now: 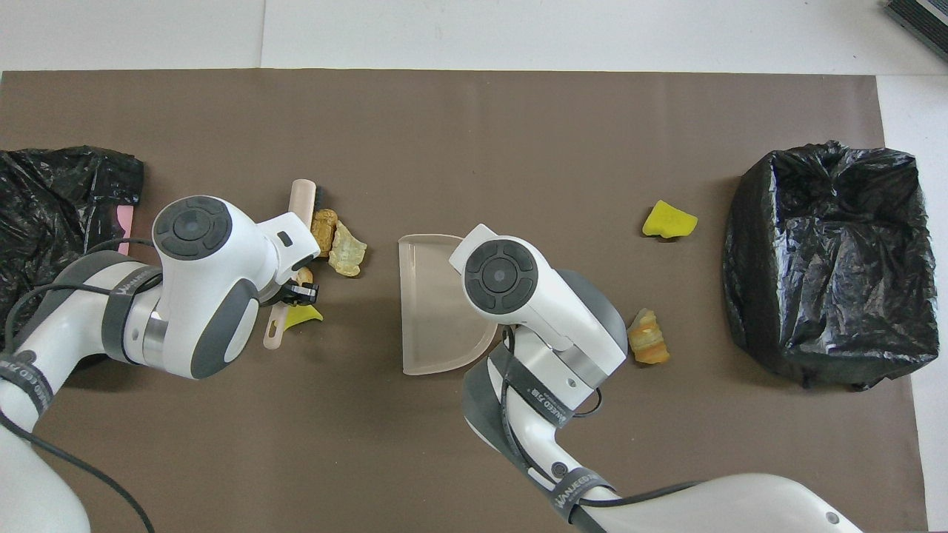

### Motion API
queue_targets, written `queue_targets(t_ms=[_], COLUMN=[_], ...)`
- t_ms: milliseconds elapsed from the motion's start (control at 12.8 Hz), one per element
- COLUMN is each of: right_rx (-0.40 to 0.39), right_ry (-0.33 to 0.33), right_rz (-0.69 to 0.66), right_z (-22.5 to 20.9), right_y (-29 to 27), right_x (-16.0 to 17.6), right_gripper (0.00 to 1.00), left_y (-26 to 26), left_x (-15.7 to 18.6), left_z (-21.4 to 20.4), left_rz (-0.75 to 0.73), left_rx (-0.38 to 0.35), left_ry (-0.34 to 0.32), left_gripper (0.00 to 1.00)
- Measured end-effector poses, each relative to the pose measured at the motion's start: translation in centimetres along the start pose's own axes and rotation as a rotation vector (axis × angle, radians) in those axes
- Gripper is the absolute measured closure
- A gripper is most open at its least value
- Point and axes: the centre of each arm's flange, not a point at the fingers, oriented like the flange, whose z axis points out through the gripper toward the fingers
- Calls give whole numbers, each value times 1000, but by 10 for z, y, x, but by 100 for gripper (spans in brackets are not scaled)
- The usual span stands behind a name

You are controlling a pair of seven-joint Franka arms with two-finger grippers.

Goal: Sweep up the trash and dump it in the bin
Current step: 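Place the dustpan beside the crusts while the left gripper sweeps toward it, then sweep the crusts and sponge into the dustpan with the left gripper's brush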

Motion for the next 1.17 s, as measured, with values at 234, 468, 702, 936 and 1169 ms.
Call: queue_targets(t_ms=[234,468,702,936,1169], right_rx=[2,2,3,4,4], right_ry=[0,0,-1,-1,-1], right_rz=[-1,-1,-1,-1,-1], right_z=[2,3,3,4,4], right_y=[0,0,0,0,0], right_x=[1,1,1,1,1], right_gripper=[69,69,69,69,69], left_y=[45,95,125,99,30], left_x=[-15,-32,-47,-60,-84], left_z=[-2,-7,-15,-55,-102], left_rz=[15,-9,-53,-91,-198], left_rx=[-64,-134,-179,-179,-179], left_ry=[-15,-41,-92,-144,-204], left_gripper=[74,74,74,74,74])
